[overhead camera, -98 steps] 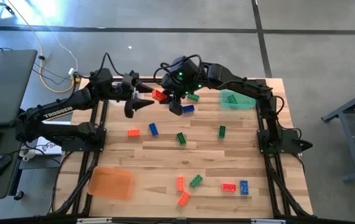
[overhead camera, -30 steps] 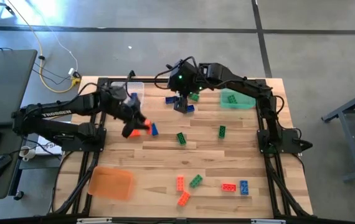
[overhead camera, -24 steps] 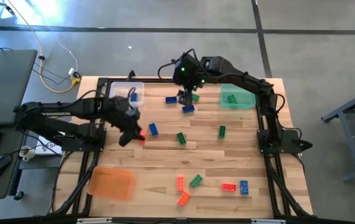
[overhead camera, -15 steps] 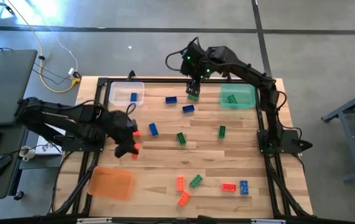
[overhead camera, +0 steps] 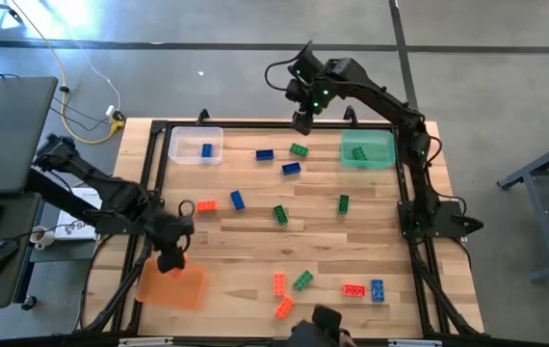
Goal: Sort & place blocks by color
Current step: Put the orange game piece into the orange bin, then put the green game piece into the green bin
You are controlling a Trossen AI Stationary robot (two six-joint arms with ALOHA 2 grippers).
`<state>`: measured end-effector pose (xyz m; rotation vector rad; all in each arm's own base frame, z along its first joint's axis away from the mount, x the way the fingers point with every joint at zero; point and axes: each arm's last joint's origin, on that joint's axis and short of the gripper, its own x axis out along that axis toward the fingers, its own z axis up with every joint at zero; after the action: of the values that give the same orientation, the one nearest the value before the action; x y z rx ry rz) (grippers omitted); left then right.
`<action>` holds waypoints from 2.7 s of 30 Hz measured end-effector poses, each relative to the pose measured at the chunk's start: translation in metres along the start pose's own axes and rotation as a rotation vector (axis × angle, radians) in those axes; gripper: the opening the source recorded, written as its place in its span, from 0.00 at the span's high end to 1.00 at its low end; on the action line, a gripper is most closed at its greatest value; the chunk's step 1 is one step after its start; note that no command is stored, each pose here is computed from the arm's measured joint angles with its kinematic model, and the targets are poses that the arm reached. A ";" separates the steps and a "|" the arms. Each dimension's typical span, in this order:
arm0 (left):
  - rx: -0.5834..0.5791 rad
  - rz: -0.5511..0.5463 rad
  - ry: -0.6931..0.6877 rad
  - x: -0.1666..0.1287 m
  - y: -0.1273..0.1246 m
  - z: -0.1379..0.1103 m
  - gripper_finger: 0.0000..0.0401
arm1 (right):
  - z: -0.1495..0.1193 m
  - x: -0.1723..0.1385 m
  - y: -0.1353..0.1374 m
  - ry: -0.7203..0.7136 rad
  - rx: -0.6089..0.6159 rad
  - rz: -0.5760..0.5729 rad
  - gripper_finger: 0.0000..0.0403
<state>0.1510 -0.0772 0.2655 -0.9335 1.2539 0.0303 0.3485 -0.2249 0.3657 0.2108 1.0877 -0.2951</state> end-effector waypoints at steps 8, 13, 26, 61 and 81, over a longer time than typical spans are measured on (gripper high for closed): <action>-0.035 0.109 0.123 0.028 -0.001 -0.024 0.73 | 0.003 0.048 -0.014 0.091 0.035 -0.011 0.42; -0.049 0.197 0.162 0.046 0.003 -0.027 0.73 | 0.003 0.072 -0.022 0.137 0.033 -0.056 0.42; -0.045 0.240 0.262 0.078 -0.002 -0.023 0.69 | -0.007 0.113 -0.035 0.268 0.038 -0.030 0.42; -0.039 0.234 0.458 0.102 -0.002 -0.021 0.44 | -0.012 0.157 -0.032 0.324 0.043 0.053 0.42; -0.057 0.094 -0.115 0.003 0.016 -0.018 0.44 | -0.025 0.205 -0.030 0.446 0.057 0.019 0.42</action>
<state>0.1296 -0.0795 0.2538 -0.9088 1.1942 0.1923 0.4060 -0.2725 0.1710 0.3488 1.5180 -0.2687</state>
